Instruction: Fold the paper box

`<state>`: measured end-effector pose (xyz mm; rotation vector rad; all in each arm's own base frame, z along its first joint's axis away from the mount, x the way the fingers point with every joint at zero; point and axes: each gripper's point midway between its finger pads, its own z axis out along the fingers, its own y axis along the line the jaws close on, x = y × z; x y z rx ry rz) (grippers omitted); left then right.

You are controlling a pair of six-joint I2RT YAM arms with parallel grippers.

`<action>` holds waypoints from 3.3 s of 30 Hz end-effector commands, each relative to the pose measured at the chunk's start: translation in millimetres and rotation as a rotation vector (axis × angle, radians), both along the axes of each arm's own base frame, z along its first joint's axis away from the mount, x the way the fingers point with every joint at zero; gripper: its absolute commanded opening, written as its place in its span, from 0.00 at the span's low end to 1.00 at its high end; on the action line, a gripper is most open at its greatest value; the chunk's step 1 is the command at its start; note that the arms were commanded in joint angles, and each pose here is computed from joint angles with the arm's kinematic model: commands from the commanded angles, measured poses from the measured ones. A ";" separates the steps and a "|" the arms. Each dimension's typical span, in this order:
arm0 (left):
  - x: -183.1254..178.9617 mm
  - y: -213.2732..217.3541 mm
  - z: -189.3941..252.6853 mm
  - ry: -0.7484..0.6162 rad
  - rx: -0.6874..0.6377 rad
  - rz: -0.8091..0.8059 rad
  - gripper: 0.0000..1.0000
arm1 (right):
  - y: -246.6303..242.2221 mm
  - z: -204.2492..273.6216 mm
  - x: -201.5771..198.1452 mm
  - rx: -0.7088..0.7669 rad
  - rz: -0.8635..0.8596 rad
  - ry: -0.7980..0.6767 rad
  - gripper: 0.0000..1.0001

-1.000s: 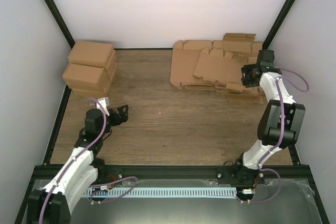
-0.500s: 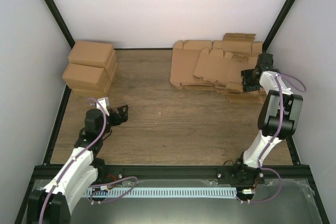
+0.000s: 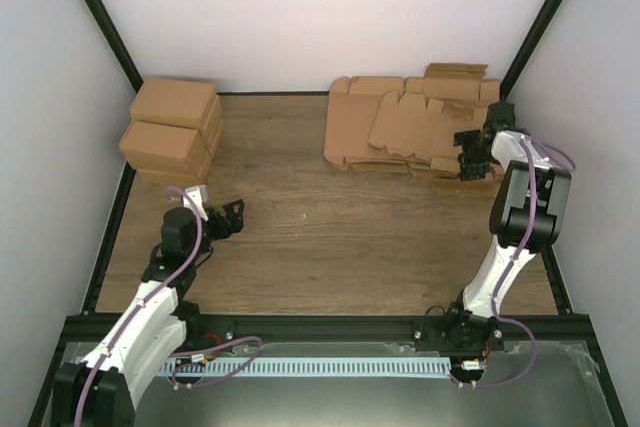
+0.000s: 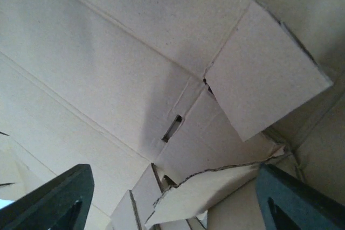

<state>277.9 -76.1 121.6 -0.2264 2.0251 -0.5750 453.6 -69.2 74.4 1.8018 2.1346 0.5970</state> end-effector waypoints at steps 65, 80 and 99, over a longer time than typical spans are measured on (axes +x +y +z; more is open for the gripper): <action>2.4 -0.4 2.6 -0.015 0.011 -0.002 1.00 | 16.2 99.8 69.7 -0.532 0.922 -0.678 0.85; 4.5 -1.3 -2.4 0.011 0.020 -0.004 1.00 | 39.3 10.8 73.9 -0.353 1.118 -0.490 0.84; 4.2 -4.2 -1.1 0.002 0.014 -0.019 1.00 | 60.5 16.0 12.5 -0.369 1.177 -0.347 0.55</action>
